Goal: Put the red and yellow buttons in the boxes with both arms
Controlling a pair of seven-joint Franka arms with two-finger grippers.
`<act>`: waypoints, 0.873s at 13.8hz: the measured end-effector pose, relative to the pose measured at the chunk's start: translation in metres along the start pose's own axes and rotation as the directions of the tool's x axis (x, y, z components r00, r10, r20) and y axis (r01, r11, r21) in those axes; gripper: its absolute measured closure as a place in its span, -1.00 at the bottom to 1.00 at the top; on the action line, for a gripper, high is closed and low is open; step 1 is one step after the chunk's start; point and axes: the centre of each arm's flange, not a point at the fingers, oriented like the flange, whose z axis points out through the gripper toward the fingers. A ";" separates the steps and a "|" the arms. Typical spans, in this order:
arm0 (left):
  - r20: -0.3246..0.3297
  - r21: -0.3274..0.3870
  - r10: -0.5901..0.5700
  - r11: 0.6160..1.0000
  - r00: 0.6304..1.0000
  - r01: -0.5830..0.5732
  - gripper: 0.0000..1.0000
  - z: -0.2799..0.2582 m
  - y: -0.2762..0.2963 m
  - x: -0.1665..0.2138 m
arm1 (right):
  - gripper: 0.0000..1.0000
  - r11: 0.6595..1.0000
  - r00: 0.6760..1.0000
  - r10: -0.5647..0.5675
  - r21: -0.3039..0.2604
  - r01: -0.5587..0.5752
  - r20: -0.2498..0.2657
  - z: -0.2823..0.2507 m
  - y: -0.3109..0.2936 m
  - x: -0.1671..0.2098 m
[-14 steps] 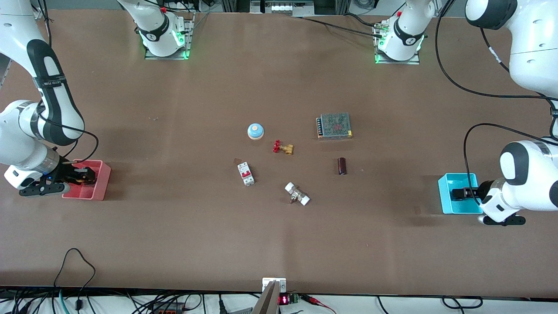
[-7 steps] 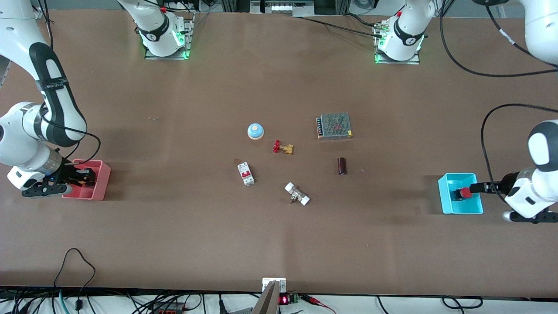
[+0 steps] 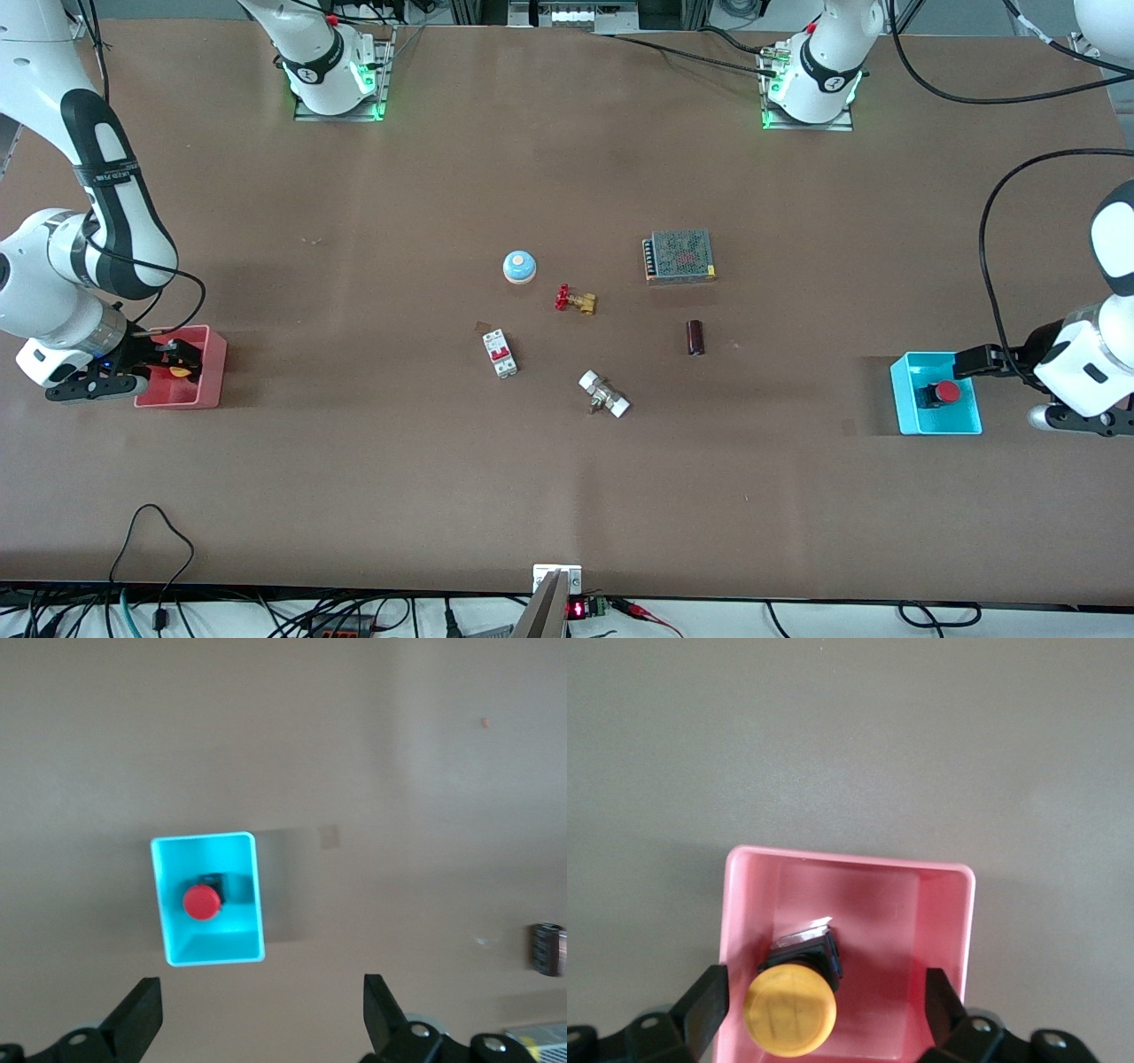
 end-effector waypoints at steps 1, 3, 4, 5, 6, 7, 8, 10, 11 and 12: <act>-0.009 0.000 -0.007 1.000 1.000 0.007 -1.00 -0.013 0.013 -0.003 | -0.98 1.000 1.000 -0.015 -0.004 0.015 -0.002 -0.001 0.003 0.000; -0.036 0.009 -0.015 1.000 0.999 0.016 -1.00 -0.040 0.041 -0.012 | -1.00 0.999 0.999 -0.037 -0.013 0.037 -0.009 -0.004 0.009 0.000; -0.047 0.014 -0.025 1.000 0.999 0.026 -1.00 -0.054 0.052 -0.018 | -1.00 0.999 0.999 -0.043 -0.019 0.042 -0.018 -0.009 0.012 0.003; -0.057 0.020 -0.039 0.999 0.998 0.041 -1.00 -0.066 0.058 -0.025 | -1.00 0.999 0.998 -0.046 -0.027 0.045 -0.032 -0.017 0.013 0.008; -0.062 0.028 -0.057 0.998 0.996 0.059 -1.00 -0.077 0.062 -0.034 | -1.00 0.998 0.998 -0.049 -0.032 0.048 -0.042 -0.030 0.014 0.013; -0.062 0.041 -0.072 0.996 0.995 0.075 -1.00 -0.087 0.063 -0.043 | -1.00 0.998 0.998 -0.054 -0.031 0.053 -0.041 -0.045 0.012 0.017; -0.063 0.048 -0.085 0.995 0.994 0.088 -1.00 -0.096 0.062 -0.051 | -1.00 0.998 0.997 -0.061 -0.030 0.060 -0.038 -0.061 0.008 0.022; -0.068 0.025 -0.121 0.992 0.990 0.122 -1.00 -0.109 0.051 -0.068 | -1.00 0.997 0.997 -0.073 -0.021 0.072 -0.023 -0.094 0.000 0.028; -0.070 0.018 -0.138 0.990 0.988 0.140 -1.00 -0.114 0.043 -0.076 | -1.00 0.997 0.997 -0.075 -0.009 0.075 -0.020 -0.109 -0.007 0.031; -0.073 0.013 -0.152 0.988 0.986 0.153 -1.00 -0.120 0.037 -0.085 | -1.00 0.997 0.997 -0.079 0.011 0.079 -0.019 -0.123 -0.018 0.035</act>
